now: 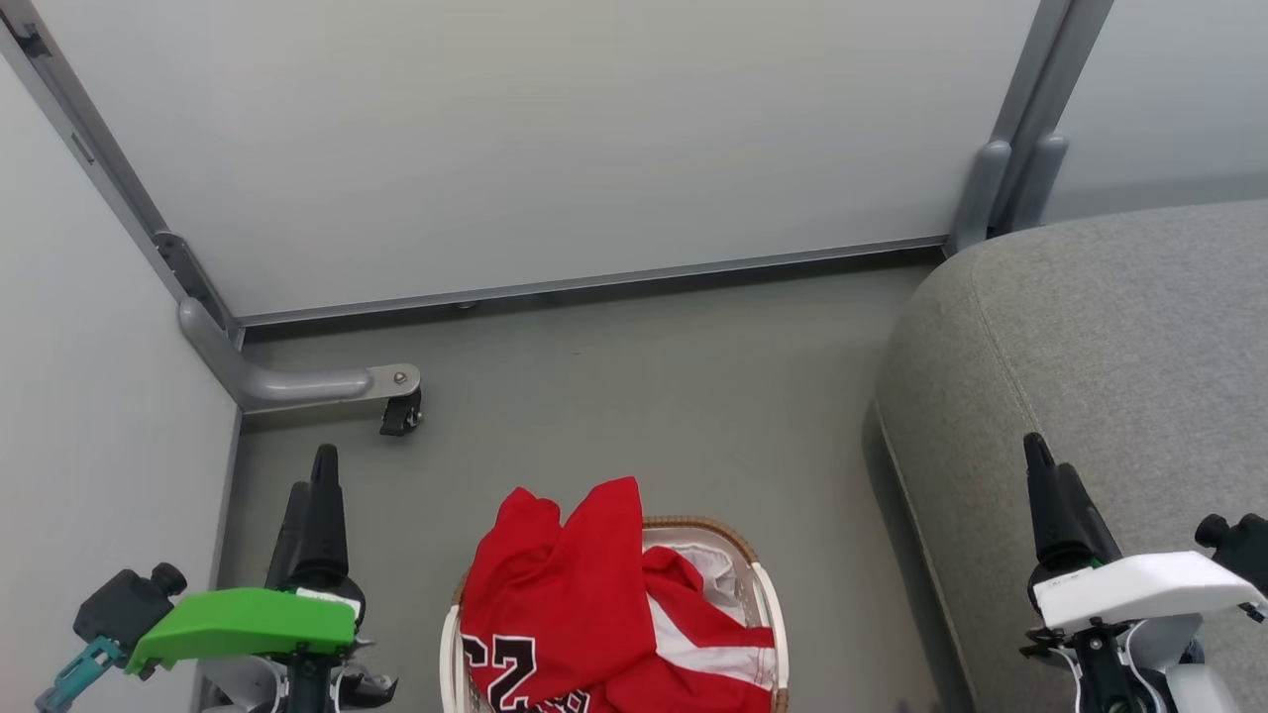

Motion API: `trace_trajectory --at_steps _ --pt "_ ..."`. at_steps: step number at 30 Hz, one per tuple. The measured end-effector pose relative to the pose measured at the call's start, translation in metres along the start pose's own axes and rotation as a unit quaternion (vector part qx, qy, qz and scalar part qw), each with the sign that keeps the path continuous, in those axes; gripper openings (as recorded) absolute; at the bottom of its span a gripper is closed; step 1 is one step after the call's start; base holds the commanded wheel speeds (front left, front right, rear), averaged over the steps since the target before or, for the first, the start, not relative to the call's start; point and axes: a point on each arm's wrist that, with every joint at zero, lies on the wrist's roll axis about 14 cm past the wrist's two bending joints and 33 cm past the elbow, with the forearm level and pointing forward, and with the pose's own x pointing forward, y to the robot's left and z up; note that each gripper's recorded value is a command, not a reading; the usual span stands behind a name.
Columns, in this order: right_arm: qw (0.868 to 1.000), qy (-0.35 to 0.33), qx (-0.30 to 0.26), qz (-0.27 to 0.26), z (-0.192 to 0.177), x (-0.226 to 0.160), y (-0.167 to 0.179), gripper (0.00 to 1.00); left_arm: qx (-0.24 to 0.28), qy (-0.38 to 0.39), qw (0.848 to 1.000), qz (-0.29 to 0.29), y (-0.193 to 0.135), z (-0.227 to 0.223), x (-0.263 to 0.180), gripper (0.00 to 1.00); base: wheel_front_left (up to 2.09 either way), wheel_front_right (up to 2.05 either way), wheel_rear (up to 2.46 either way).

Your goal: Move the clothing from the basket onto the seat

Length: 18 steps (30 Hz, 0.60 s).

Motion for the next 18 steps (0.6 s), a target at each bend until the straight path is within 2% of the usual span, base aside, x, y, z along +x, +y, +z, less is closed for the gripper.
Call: trace_trajectory --at_steps 8,18 --pt "0.997 0.008 -0.078 0.004 -0.006 -0.002 0.000 1.00 0.087 0.006 0.996 -0.004 -0.001 -0.005 -0.001 1.00 0.00 0.00 0.00" --pt "0.987 0.013 -0.158 0.013 -0.012 -0.004 0.002 1.00 0.163 0.008 0.987 0.000 0.004 -0.007 -0.003 1.00 0.00 0.00 0.00"
